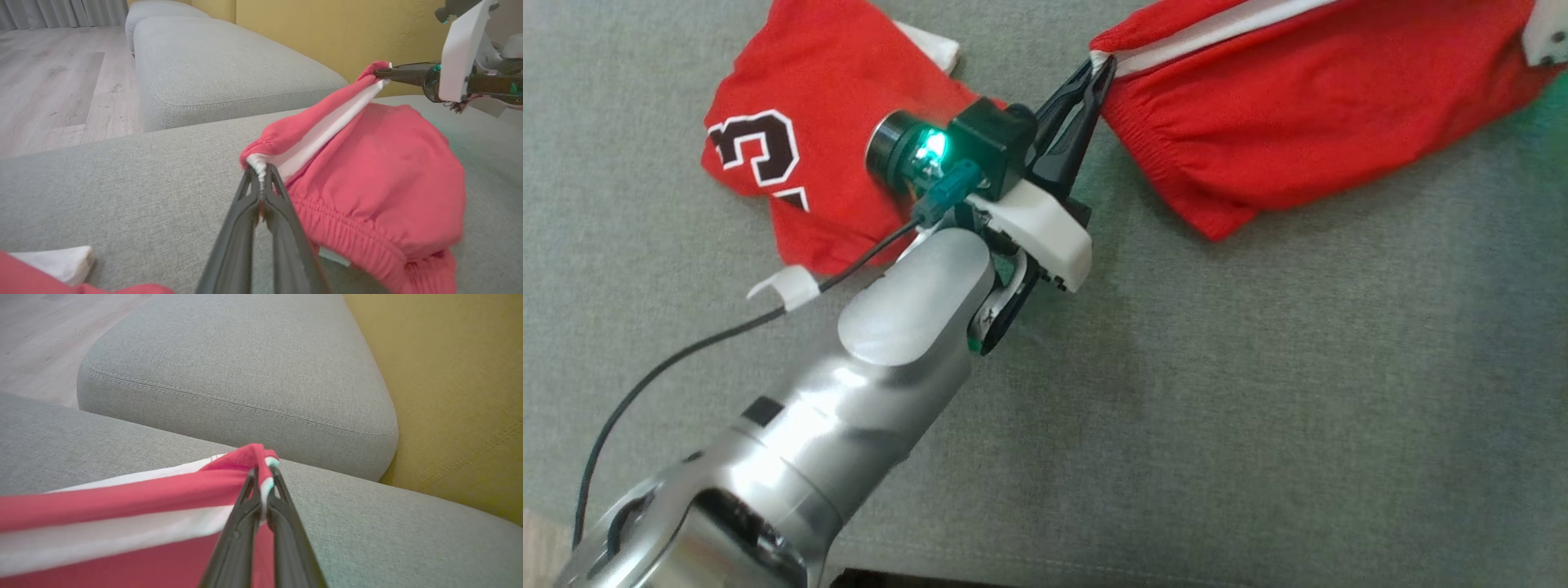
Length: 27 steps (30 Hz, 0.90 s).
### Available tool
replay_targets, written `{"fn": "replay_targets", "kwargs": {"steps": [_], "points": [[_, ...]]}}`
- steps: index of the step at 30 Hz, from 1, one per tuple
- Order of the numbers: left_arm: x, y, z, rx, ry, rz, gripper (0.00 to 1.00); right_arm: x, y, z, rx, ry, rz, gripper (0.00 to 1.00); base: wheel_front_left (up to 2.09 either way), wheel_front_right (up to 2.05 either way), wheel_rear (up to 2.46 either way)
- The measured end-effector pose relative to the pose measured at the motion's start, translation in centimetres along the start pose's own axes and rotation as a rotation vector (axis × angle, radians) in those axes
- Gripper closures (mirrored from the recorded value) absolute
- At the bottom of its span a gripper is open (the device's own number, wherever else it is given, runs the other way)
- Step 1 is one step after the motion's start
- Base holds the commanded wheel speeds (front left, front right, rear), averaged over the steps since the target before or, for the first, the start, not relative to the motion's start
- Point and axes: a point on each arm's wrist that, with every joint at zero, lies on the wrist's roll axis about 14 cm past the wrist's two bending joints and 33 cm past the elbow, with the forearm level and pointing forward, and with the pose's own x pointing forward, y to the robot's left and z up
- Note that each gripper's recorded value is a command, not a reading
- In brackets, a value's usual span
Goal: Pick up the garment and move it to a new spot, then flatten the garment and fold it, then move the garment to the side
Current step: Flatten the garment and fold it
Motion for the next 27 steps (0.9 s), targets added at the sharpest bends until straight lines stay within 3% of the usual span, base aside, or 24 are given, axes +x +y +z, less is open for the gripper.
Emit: {"fn": "replay_targets", "kwargs": {"steps": [1, 2, 3, 4, 5, 16, 27], "points": [[0.1, 0.1, -0.2, -0.001, 0.006, -0.004, 1.0, 0.3, 0.1, -0.1, 0.001, -0.001, 0.0, 0.0, 0.0, 0.0, 0.0], [0.1, 0.1, -0.3, -0.002, 0.01, -0.005, 0.98, 0.5, 0.2, -0.2, 0.004, -0.002, 0.0, 0.0, 0.0, 0.0, 0.0], [0.2, 0.1, -0.3, -0.005, 0.008, -0.006, 0.57, 0.7, 0.2, -0.2, 0.009, -0.003, 0.0, 0.0, 0.0, 0.0, 0.0], [0.3, 0.2, -0.4, -0.011, 0.007, -0.007, 0.05, 0.8, 0.2, -0.2, 0.008, -0.007, -0.001, 0.0, 0.0, 0.0, 0.0], [0.3, 0.1, -0.5, -0.015, 0.011, -0.008, 0.0, 0.9, 0.1, 0.0, 0.015, -0.019, -0.005, 0.0, 0.0, 0.0, 0.0], [-0.3, 1.0, 1.2, 0.017, -0.027, 0.063, 0.0, -1.6, -2.2, 3.5, 0.12, -0.178, -0.066, 0.0, 0.0, 0.0, 0.0], [-4.5, 3.4, 11.8, 0.102, -0.318, 0.204, 0.0, -9.5, -0.3, 9.5, 0.341, -0.471, -0.043, 0.0, 0.0, 0.0, 0.0]]}}
